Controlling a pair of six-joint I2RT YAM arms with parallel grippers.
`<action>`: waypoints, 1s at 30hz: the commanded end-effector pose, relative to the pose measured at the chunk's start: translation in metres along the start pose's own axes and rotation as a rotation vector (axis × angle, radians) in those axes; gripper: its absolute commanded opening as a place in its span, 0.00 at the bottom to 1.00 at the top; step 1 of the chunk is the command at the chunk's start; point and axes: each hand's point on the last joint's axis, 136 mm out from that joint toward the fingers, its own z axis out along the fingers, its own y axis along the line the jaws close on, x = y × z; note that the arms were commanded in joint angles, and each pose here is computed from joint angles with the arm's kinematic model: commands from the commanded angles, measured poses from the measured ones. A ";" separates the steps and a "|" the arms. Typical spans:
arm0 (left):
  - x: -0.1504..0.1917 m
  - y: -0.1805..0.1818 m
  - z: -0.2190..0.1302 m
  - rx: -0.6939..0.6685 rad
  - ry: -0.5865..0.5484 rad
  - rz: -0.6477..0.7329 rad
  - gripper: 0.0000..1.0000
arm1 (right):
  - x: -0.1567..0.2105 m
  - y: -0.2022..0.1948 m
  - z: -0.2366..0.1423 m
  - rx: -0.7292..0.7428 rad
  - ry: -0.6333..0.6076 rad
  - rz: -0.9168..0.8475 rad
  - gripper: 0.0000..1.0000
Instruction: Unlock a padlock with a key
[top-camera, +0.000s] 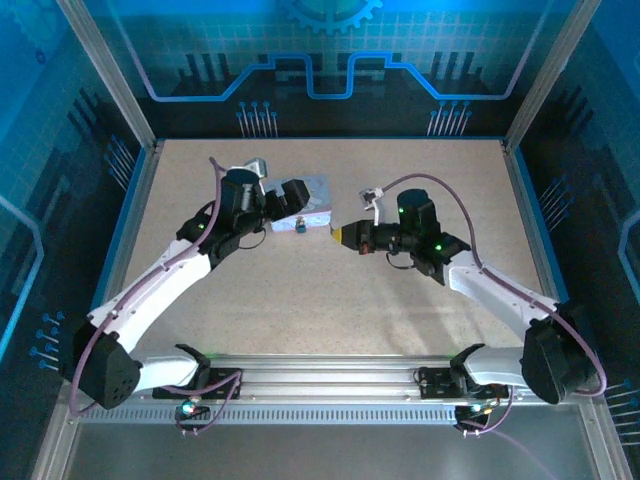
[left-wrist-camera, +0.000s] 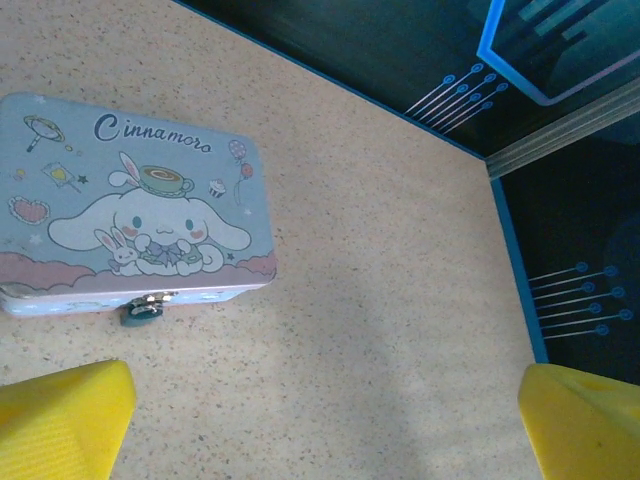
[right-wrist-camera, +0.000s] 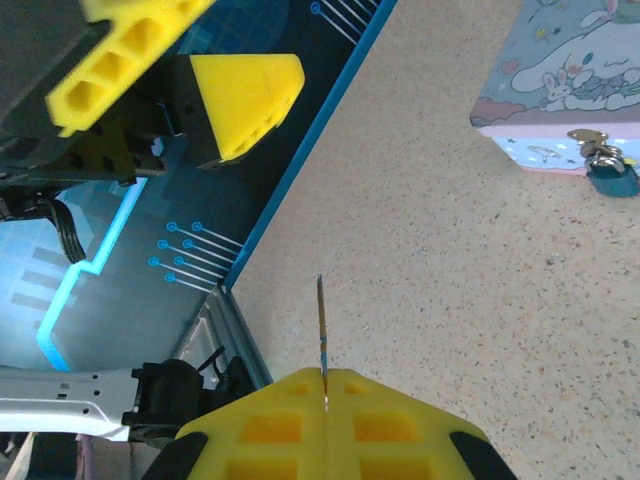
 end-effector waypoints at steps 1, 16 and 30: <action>-0.004 0.003 0.009 -0.056 0.029 0.048 0.99 | -0.005 -0.004 -0.015 0.077 -0.022 -0.033 0.01; -0.004 0.010 0.079 -0.181 0.154 0.140 0.99 | 0.016 -0.046 -0.058 0.333 0.019 -0.013 0.01; 0.013 0.018 0.156 -0.218 0.271 0.160 0.99 | 0.037 -0.088 -0.089 0.488 0.028 0.098 0.02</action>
